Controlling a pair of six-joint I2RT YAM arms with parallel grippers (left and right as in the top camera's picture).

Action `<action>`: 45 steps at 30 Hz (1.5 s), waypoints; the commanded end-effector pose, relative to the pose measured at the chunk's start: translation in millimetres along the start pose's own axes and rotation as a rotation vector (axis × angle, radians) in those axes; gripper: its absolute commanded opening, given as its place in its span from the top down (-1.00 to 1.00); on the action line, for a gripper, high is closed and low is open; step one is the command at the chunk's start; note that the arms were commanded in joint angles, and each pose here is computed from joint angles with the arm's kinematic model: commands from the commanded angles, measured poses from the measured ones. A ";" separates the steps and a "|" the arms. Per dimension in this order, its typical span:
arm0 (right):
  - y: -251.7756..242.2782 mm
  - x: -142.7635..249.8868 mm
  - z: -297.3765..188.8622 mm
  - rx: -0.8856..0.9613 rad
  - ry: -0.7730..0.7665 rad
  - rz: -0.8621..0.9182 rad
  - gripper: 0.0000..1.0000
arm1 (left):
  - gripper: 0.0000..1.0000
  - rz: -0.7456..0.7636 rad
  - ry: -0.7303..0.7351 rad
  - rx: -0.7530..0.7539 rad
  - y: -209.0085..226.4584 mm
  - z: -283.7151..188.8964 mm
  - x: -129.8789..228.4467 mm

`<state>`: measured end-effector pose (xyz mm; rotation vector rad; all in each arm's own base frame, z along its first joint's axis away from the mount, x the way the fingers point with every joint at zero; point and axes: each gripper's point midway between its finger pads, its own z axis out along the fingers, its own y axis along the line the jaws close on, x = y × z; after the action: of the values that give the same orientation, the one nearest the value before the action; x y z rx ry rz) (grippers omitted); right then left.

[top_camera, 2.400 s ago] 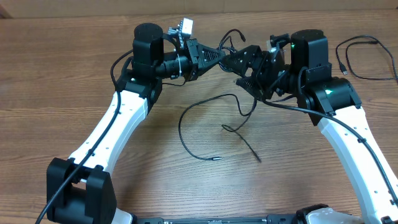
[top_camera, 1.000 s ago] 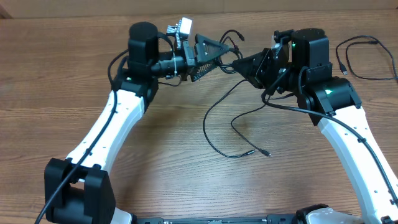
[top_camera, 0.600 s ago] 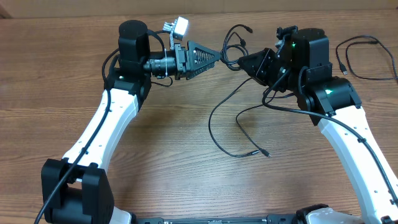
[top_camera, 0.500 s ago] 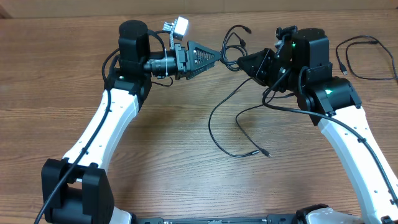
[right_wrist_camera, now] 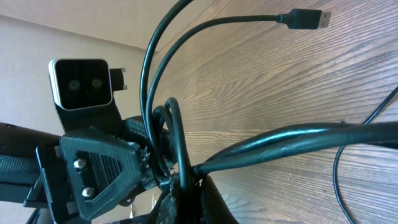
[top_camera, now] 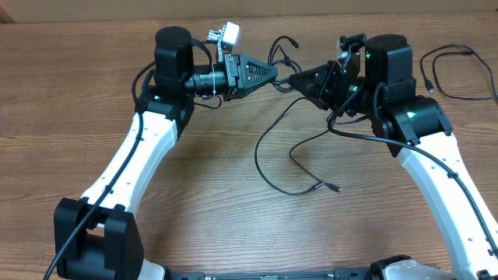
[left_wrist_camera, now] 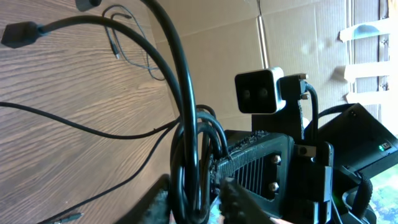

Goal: Untangle cables

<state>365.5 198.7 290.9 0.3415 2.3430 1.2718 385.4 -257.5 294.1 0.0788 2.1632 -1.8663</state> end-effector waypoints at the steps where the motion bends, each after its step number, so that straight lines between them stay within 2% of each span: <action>1: 6.1 -0.7 -2.1 -0.017 -0.003 -0.010 0.92 | 0.64 0.014 -0.012 0.006 -9.8 -1.7 -1.3; 2: 6.0 -0.9 -2.1 -0.017 -0.004 -0.010 0.93 | 0.75 0.014 -0.012 0.006 -9.8 -1.7 -1.3; 6: 4.0 -3.2 -2.1 -0.005 -0.017 -0.010 0.93 | 0.91 -0.006 -0.012 0.007 -9.8 -1.7 -1.3; 12: 3.0 -4.5 -2.1 0.001 -0.025 -0.022 0.92 | 0.92 -0.017 -0.012 0.007 -9.8 -1.7 -1.3; 22: -19.0 -21.0 -4.7 0.130 -0.119 -0.160 0.92 | 0.92 -0.246 -0.008 0.016 -9.0 -10.8 -4.5; 30: -32.9 -36.0 -9.7 0.222 -0.202 -0.179 0.92 | 0.92 -0.325 0.031 0.032 -12.1 -13.6 0.4; 41: -54.8 -52.0 -20.4 0.368 -0.287 -0.240 0.92 | 0.91 -0.345 0.084 0.051 -16.5 -16.7 7.9; 45: -71.2 -67.3 -33.9 0.488 -0.380 -0.238 0.92 | 0.91 -0.346 0.122 0.071 -19.0 -26.4 10.5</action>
<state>384.9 170.6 270.5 0.2224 2.3161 0.8356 374.0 -257.2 294.7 -0.2594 2.3270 -2.1030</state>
